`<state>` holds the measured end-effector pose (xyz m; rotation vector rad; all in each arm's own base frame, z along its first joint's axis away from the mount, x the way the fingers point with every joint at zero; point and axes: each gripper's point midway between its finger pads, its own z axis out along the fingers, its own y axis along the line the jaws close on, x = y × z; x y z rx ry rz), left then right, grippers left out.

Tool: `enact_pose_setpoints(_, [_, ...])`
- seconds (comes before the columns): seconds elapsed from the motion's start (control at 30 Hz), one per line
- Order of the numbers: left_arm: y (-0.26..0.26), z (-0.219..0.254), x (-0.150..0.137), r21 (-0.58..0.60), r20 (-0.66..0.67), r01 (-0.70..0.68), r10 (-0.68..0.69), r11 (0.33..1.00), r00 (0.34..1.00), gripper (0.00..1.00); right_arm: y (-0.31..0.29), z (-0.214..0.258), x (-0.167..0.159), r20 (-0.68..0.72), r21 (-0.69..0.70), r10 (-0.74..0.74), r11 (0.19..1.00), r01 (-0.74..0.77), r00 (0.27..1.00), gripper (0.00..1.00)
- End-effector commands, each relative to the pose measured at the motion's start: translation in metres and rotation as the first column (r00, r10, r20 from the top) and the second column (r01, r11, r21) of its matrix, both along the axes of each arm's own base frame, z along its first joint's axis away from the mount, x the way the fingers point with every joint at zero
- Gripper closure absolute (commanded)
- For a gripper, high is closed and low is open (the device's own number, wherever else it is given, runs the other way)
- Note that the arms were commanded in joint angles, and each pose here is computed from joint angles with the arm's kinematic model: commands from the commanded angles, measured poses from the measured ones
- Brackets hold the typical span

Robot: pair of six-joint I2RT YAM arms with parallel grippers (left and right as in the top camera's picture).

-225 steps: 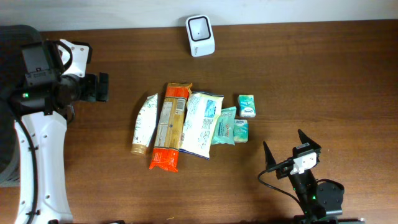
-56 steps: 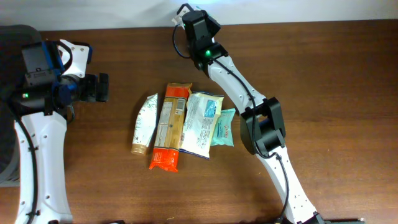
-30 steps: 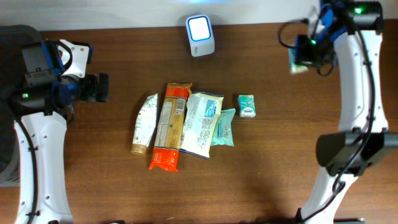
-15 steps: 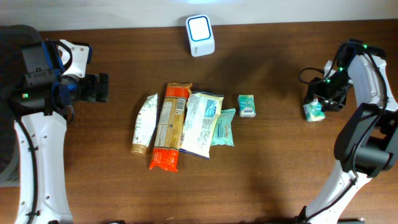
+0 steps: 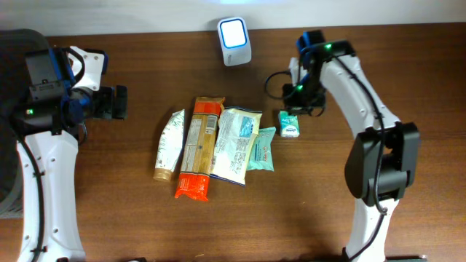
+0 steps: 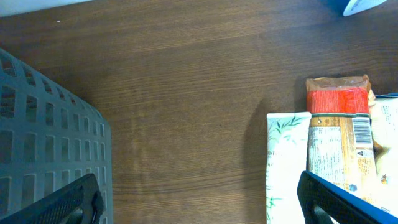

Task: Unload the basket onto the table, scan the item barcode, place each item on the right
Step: 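Move the tissue pack right and place it on the table, then grasp the second green tissue pack with the right gripper and lift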

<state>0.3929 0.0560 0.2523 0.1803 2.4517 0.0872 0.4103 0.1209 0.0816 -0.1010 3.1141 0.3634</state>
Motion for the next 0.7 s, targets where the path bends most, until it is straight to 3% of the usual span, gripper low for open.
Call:
enact_pose_setpoints(0.0, [0.0, 0.009, -0.001, 0.007, 0.024, 0.01, -0.011, 1.0, 1.0, 0.01, 0.031, -0.01, -0.013, -0.019, 0.025, 0.006, 1.0, -0.005, 1.0, 0.96])
enact_pose_setpoints(0.2, [0.0, 0.009, -0.001, 0.007, 0.024, 0.01, -0.011, 1.0, 1.0, 0.01, 0.062, -0.026, -0.019, -0.006, 0.066, 0.026, 0.997, -0.025, 1.0, 0.96])
enact_pose_setpoints(0.37, [0.0, 0.009, -0.001, 0.007, 0.024, 0.01, -0.011, 1.0, 1.0, 0.01, 0.043, -0.051, -0.023, -0.02, 0.02, -0.012, 1.0, 0.013, 1.0, 0.96])
enact_pose_setpoints(0.5, [0.0, 0.009, -0.001, 0.007, 0.024, 0.01, -0.011, 1.0, 1.0, 0.01, 0.011, -0.055, -0.003, 0.027, -0.007, -0.094, 0.995, 0.095, 0.995, 0.96])
enact_pose_setpoints(0.67, [0.0, 0.009, -0.001, 0.007, 0.024, 0.01, -0.011, 1.0, 1.0, 0.01, 0.018, -0.065, 0.001, 0.065, 0.005, -0.077, 0.997, 0.077, 0.995, 0.96])
